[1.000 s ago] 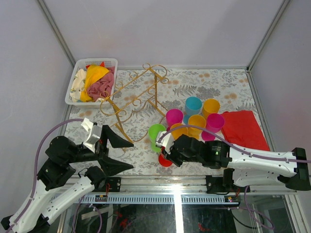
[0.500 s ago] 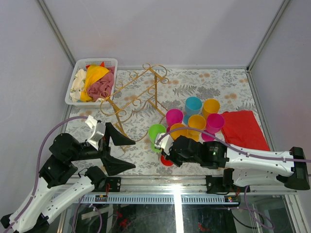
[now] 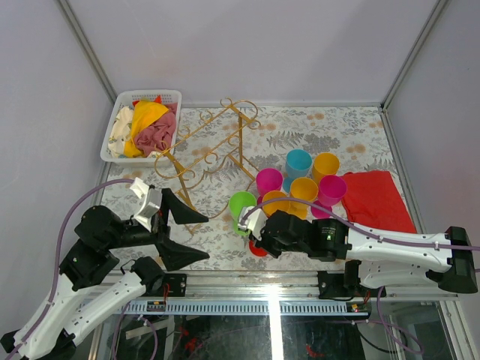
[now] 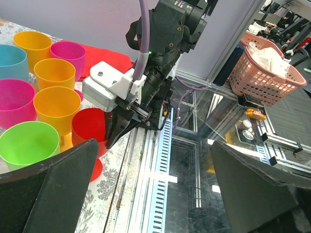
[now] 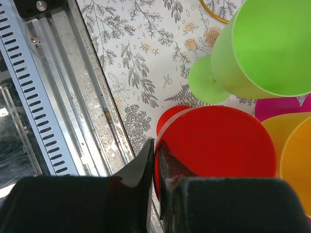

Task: Take the wine glass off the wine glass rack
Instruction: Place the wine glass at the center of the board.

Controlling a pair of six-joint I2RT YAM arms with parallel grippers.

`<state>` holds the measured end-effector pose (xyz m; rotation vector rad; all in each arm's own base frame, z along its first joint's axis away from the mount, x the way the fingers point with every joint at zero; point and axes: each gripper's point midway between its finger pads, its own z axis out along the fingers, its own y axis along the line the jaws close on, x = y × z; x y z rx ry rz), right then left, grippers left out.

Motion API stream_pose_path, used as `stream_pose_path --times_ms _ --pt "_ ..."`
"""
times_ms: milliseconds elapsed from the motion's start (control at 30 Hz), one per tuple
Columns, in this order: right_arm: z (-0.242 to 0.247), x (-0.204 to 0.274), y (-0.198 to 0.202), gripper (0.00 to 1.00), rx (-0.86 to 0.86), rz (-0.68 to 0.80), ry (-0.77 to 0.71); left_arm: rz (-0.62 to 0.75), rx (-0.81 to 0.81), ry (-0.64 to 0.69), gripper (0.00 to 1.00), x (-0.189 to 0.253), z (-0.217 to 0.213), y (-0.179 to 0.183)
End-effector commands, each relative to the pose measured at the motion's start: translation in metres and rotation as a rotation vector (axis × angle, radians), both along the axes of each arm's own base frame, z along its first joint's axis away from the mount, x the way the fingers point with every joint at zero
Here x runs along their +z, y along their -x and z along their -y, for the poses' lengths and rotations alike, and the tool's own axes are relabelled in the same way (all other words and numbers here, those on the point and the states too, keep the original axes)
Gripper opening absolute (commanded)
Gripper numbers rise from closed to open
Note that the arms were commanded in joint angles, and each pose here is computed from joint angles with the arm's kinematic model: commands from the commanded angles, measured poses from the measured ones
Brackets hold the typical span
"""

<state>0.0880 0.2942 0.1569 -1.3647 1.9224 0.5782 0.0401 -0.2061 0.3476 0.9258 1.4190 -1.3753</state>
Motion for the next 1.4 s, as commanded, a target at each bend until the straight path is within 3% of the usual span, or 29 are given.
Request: stream_pose_path --times_ms 0,233,633,1367 --pt "-0.007 0.007 -0.005 0.0 -0.004 0.037 -0.037 0.029 0.012 0.021 1.0 0.009 -0.003 0.001" --pt "-0.008 0.004 -0.005 0.01 -0.001 0.039 -0.031 0.036 0.018 0.025 1.0 0.011 -0.005 0.002" --pt "-0.007 0.009 -0.01 0.11 -0.027 0.053 -0.043 0.038 0.02 0.018 1.0 0.009 -0.004 0.001" --pt "-0.008 0.016 -0.014 0.17 -0.053 0.07 -0.071 0.048 0.006 0.006 1.0 0.008 -0.004 0.002"
